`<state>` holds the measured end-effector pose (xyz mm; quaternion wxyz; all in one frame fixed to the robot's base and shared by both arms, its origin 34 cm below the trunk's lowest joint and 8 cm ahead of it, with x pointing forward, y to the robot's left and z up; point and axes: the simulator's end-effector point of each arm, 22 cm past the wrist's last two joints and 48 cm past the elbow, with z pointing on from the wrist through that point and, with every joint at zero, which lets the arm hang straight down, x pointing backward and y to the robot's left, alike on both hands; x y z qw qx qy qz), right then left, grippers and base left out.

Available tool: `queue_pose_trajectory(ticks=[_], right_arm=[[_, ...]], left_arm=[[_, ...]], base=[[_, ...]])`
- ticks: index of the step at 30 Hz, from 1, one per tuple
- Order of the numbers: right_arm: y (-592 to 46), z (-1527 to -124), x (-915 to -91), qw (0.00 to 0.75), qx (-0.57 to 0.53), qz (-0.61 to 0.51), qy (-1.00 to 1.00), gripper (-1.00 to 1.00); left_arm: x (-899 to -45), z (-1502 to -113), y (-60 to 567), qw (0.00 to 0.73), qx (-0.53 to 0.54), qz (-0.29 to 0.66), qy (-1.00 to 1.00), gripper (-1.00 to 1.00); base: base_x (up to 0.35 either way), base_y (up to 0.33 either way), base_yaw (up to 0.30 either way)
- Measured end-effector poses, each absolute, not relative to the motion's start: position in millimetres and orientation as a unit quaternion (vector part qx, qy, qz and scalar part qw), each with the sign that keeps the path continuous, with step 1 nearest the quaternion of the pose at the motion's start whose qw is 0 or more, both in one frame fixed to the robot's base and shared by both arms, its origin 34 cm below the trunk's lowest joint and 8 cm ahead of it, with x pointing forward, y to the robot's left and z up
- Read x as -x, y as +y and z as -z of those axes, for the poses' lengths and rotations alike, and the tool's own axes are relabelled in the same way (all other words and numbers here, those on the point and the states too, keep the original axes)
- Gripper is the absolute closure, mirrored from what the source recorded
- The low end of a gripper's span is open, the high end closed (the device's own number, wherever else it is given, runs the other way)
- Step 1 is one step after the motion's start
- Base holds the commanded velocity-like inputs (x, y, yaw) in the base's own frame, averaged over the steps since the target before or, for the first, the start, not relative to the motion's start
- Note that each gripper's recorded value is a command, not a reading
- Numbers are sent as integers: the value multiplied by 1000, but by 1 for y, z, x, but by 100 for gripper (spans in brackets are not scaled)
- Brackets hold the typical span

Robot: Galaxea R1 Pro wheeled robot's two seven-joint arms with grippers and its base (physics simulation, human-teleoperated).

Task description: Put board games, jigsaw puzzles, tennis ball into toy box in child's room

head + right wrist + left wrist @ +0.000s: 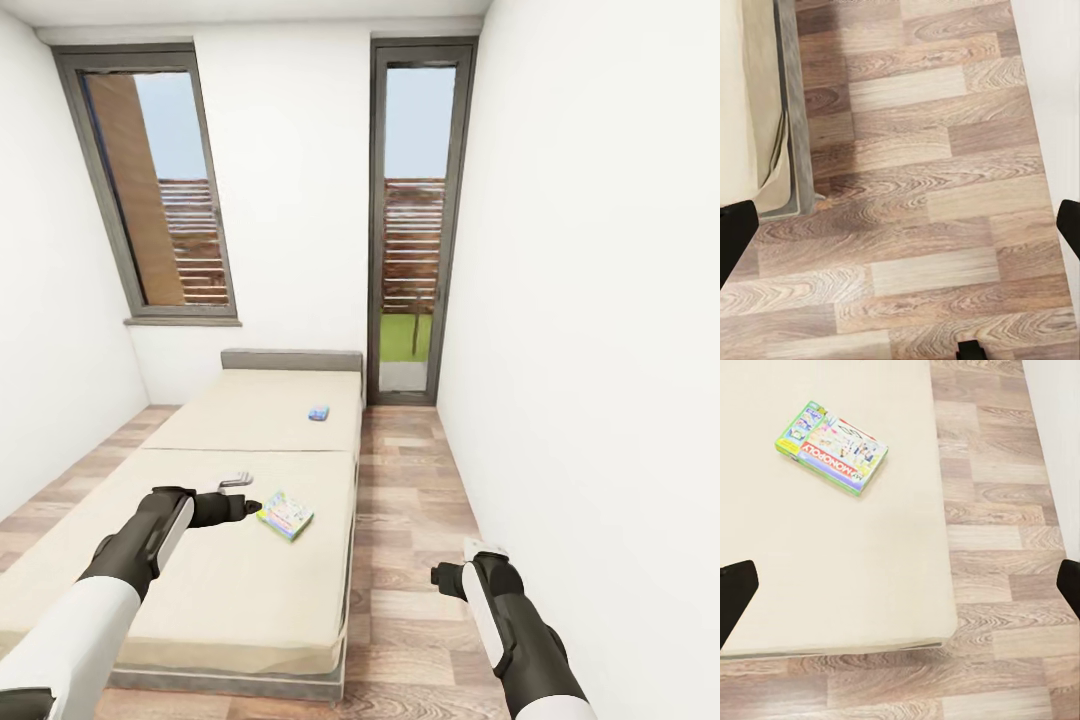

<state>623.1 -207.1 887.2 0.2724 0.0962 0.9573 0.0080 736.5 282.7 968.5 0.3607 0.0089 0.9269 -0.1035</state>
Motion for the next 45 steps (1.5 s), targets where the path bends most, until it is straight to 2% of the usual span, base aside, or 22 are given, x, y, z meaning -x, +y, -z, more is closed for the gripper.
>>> queue_pose_trajectory(ticks=[28, 45], right_arm=[[-207, -887, -623, 272, -95, -7, 957, -100], [-207, -887, -623, 273, -95, -7, 957, -100]], left_arm=[[-737, -968, 282, 361, -11, 100, 927, -100], [-737, -968, 282, 361, -12, 100, 927, -100]], base=[[123, -68, 0], [50, -80, 0]])
